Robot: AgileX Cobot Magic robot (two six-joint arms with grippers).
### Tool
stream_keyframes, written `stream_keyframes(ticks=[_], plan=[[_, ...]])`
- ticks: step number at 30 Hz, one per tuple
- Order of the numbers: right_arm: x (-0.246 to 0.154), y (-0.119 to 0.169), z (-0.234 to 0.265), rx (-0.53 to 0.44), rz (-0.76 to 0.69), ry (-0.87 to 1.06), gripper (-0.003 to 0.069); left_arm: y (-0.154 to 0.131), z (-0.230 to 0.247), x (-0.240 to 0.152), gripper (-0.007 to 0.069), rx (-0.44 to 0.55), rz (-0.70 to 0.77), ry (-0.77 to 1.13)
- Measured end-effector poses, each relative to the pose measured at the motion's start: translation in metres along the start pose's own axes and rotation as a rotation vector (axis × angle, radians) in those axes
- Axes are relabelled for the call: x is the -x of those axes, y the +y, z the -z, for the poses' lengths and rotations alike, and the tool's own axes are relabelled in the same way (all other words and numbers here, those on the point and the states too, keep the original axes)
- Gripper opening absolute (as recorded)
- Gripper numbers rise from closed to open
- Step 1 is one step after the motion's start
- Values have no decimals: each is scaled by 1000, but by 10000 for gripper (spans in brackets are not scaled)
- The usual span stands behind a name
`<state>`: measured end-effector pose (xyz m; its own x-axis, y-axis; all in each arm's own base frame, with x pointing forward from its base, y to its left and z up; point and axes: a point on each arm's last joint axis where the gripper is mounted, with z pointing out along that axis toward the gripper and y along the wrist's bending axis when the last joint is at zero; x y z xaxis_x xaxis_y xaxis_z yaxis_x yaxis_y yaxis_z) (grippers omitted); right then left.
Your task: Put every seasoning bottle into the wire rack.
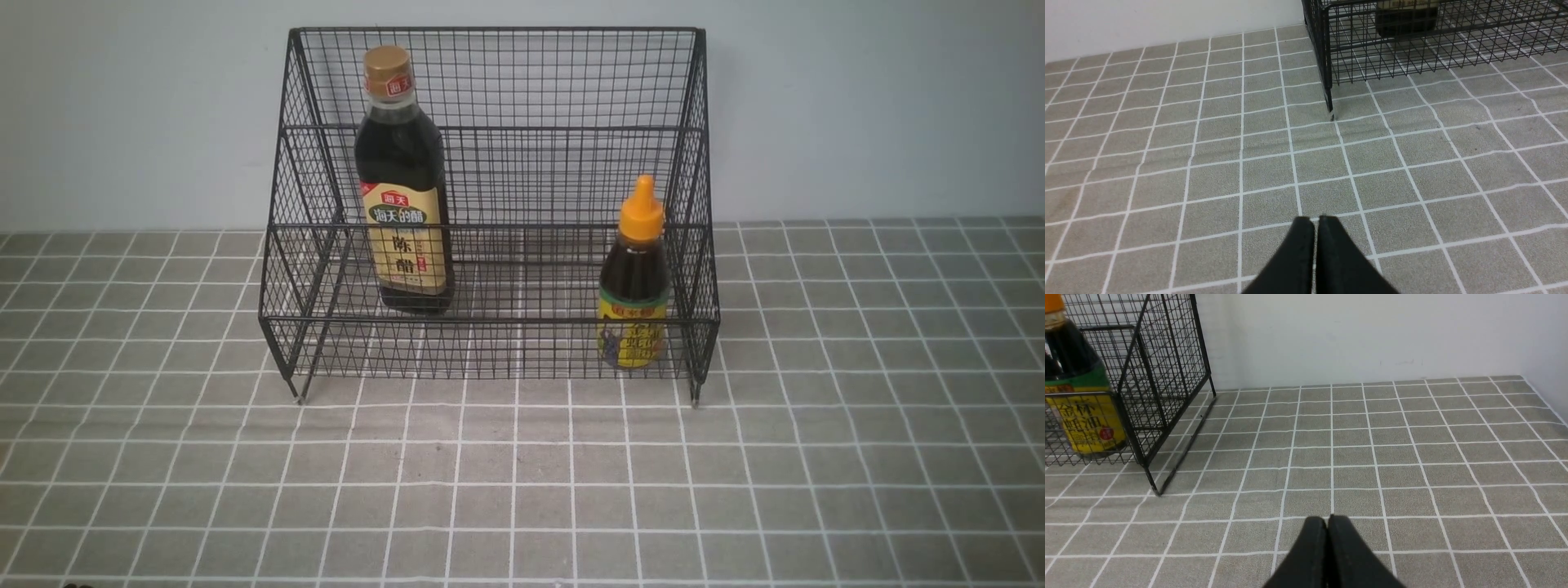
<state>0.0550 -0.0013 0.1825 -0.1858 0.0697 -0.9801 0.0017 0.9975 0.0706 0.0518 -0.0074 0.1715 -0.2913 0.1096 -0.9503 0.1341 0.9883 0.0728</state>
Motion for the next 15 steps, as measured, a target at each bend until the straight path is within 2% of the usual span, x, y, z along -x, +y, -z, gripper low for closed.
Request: stream_keyframes(ticks=[15], plan=[[0,3,0,29,23,1,-12,0,0,0,-7,0,0,0]])
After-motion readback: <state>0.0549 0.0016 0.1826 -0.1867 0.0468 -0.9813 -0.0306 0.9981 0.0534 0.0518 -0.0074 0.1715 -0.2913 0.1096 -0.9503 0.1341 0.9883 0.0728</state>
